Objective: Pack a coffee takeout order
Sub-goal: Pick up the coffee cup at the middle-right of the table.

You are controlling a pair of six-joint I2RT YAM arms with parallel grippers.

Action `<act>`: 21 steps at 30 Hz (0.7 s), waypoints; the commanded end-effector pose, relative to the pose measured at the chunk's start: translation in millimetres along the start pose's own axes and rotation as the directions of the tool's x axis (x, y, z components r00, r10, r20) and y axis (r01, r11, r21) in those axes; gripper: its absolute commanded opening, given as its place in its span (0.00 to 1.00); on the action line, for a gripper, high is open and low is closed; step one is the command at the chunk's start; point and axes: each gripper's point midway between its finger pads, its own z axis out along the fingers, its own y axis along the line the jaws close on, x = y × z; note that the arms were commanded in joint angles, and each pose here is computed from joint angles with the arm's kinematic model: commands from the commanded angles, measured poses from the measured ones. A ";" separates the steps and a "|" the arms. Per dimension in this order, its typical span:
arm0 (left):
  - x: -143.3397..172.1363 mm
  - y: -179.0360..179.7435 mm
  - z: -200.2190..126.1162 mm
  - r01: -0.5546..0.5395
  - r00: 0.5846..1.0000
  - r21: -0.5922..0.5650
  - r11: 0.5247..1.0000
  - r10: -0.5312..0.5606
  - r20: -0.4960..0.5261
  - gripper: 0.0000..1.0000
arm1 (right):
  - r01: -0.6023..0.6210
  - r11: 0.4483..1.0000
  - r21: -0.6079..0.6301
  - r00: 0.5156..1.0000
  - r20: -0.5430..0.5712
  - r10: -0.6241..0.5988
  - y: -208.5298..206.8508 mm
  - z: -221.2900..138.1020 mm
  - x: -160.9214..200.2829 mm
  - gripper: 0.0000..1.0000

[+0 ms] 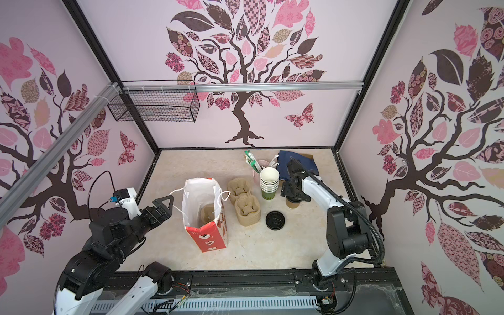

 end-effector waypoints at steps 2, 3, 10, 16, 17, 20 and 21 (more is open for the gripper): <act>-1.9 1.9 0.6 -0.016 1.000 -0.012 1.000 0.016 0.009 0.98 | -0.011 1.000 0.005 0.999 0.038 0.011 -5.5 -22.2 -7.4 0.92; -1.7 2.4 0.7 -0.015 1.000 -0.015 1.000 0.016 0.008 0.98 | -0.013 1.000 0.002 0.999 0.042 0.013 -5.8 -25.1 -7.4 0.92; -4.1 3.9 -1.4 -0.030 0.999 -0.027 0.999 0.030 0.015 0.98 | -0.020 0.999 -0.025 0.997 0.069 0.022 -8.8 -51.4 -5.0 0.90; -4.8 3.0 0.0 -0.034 0.999 -0.027 0.999 0.034 0.016 0.98 | -0.018 0.999 -0.049 0.994 0.110 0.023 -12.2 -83.2 -6.0 0.88; -4.9 2.5 0.5 -0.034 0.999 -0.026 0.999 0.035 0.014 0.98 | -0.018 0.998 -0.055 0.993 0.117 0.024 -12.2 -88.2 -6.6 0.88; -4.9 1.0 1.8 -0.034 0.999 -0.022 0.999 0.034 0.012 0.98 | -0.011 0.997 -0.077 0.990 0.143 0.022 -10.8 -105.0 -8.2 0.88; -5.1 0.4 2.0 -0.034 0.999 -0.020 0.999 0.034 0.012 0.98 | -0.005 0.996 -0.084 0.988 0.154 0.018 -9.6 -111.4 -9.0 0.88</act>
